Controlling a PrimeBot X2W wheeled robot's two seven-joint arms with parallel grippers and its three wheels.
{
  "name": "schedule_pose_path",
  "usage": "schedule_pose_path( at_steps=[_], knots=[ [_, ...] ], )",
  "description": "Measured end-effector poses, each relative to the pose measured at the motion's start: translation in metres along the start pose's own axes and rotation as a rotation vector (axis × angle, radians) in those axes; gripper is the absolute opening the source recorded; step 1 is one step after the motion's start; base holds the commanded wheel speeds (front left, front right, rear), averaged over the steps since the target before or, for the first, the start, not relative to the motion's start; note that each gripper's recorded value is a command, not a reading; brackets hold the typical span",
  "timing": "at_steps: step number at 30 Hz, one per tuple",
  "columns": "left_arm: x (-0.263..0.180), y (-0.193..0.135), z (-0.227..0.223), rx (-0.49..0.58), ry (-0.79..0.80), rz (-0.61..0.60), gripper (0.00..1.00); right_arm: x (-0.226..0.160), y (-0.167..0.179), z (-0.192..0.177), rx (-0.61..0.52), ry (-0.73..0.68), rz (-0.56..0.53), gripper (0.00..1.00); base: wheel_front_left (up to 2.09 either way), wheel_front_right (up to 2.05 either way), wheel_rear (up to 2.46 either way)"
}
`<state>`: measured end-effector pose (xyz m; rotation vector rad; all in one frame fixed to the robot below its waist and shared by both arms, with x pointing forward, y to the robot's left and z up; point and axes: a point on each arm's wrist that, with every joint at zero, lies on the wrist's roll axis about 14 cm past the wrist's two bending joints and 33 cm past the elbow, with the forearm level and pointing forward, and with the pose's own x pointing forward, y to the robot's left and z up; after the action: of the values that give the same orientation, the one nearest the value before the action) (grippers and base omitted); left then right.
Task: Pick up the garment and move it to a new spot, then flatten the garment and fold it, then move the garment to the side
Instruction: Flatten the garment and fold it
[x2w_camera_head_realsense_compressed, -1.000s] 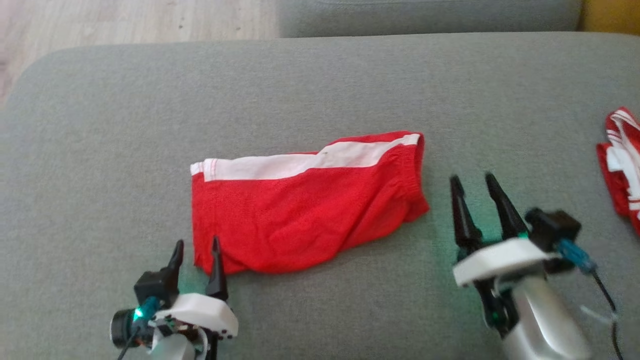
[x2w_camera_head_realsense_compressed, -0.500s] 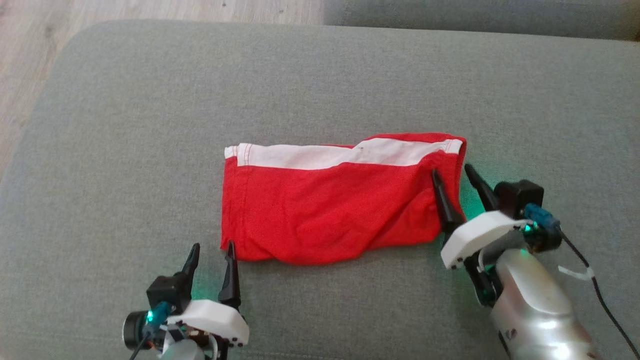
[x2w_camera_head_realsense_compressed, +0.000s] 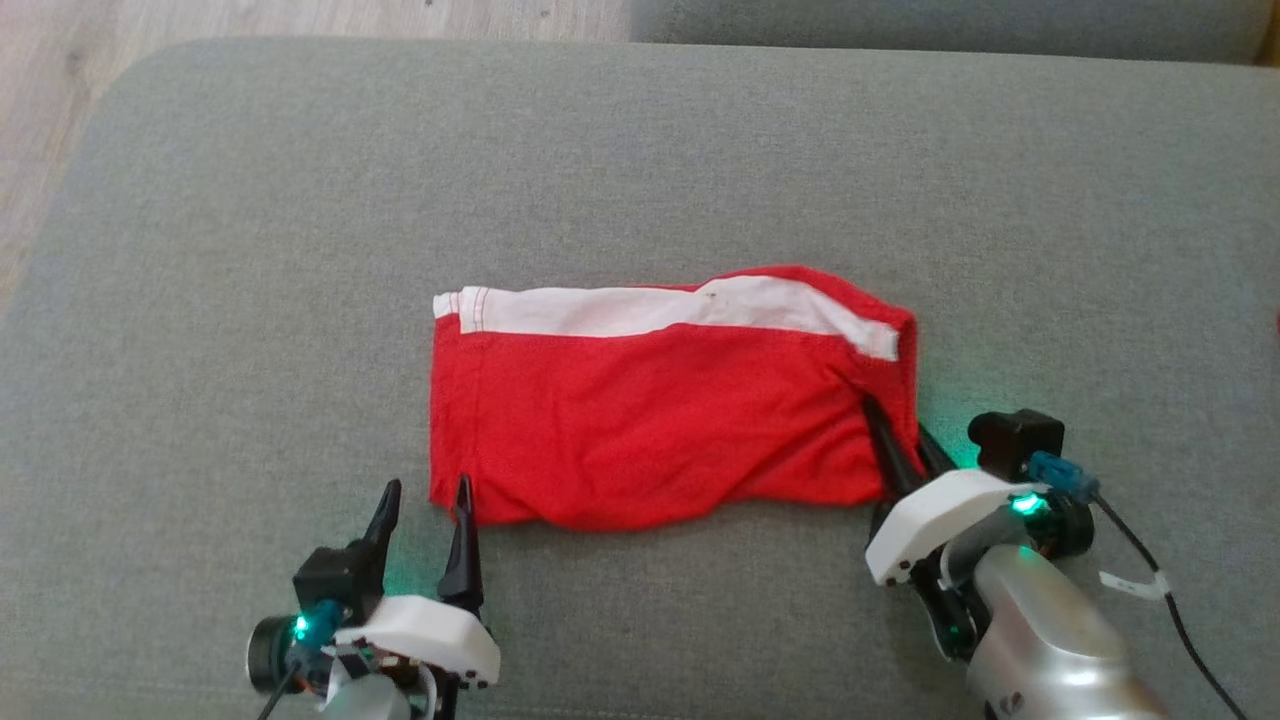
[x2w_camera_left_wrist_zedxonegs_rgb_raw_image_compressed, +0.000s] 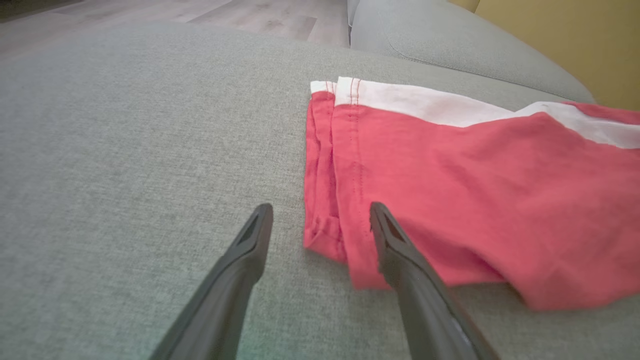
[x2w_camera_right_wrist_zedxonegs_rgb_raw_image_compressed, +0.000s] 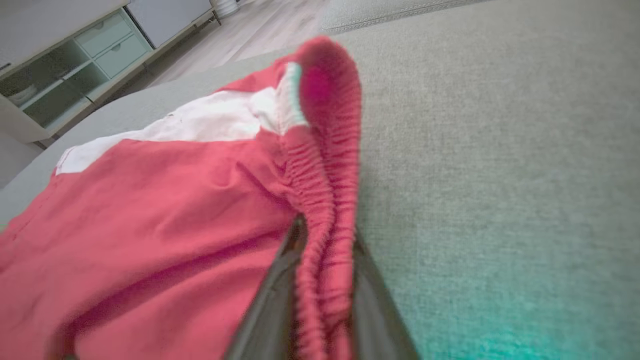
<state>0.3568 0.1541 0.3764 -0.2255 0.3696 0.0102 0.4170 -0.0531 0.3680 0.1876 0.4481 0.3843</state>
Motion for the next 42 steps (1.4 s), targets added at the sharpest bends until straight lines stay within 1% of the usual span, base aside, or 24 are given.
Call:
schedule_pose_path(
  at_steps=[6,13,16,18,20,24,27,28,30,35,36,37,38,42],
  knots=[
    [-0.001,-0.001,0.003,0.001,-0.010,-0.004,1.00,-0.001,-0.001,0.003,0.065,-0.013,-0.018,0.00,0.00,0.00,0.00],
    [-0.004,-0.006,0.006,0.011,-0.024,-0.019,1.00,-0.014,-0.028,0.016,0.164,-0.081,-0.116,0.00,0.00,0.00,0.00],
    [-0.009,-0.008,0.000,0.009,-0.010,-0.023,1.00,-0.017,-0.028,0.026,0.188,-0.120,-0.118,0.00,0.00,0.00,0.00],
    [-0.011,-0.008,-0.002,0.008,-0.006,-0.025,1.00,-0.015,-0.016,0.038,0.202,-0.154,-0.076,0.00,0.00,0.00,0.00],
    [-0.012,-0.010,-0.001,0.011,-0.009,-0.031,1.00,-0.011,0.004,0.049,0.226,-0.176,-0.013,0.00,0.00,0.00,0.00],
    [-0.018,-0.009,-0.002,-0.005,-0.013,-0.026,1.00,-0.004,0.059,0.066,0.253,-0.179,0.158,0.00,0.00,0.00,0.00],
    [-0.025,-0.003,-0.003,-0.014,-0.015,-0.009,1.00,0.001,0.097,0.075,0.248,-0.163,0.273,0.00,0.00,0.00,0.00],
    [-0.031,0.002,-0.004,-0.020,-0.019,0.008,1.00,0.005,0.117,0.077,0.239,-0.140,0.329,0.00,0.00,0.00,0.00],
    [-0.037,0.008,-0.004,-0.024,-0.022,0.029,1.00,0.010,0.134,0.074,0.212,-0.115,0.374,0.00,0.00,0.00,0.00],
    [-0.056,0.029,-0.010,-0.055,-0.024,0.109,1.00,0.024,0.165,0.053,0.143,-0.021,0.448,0.00,0.00,0.00,0.00],
    [-0.060,0.034,-0.012,-0.060,-0.023,0.130,1.00,0.025,0.172,0.049,0.137,-0.002,0.464,0.22,0.00,0.00,0.00],
    [-0.064,0.040,-0.014,-0.064,-0.021,0.152,1.00,0.026,0.180,0.045,0.131,0.013,0.484,0.71,0.00,0.00,0.00],
    [-0.064,0.040,-0.014,-0.064,-0.021,0.152,1.00,0.026,0.180,0.045,0.131,0.013,0.484,1.00,0.00,0.00,0.00],
    [-0.071,0.052,-0.015,-0.073,-0.022,0.202,1.00,0.023,0.208,0.040,0.128,0.013,0.569,1.00,0.00,0.00,0.00]
  ],
)
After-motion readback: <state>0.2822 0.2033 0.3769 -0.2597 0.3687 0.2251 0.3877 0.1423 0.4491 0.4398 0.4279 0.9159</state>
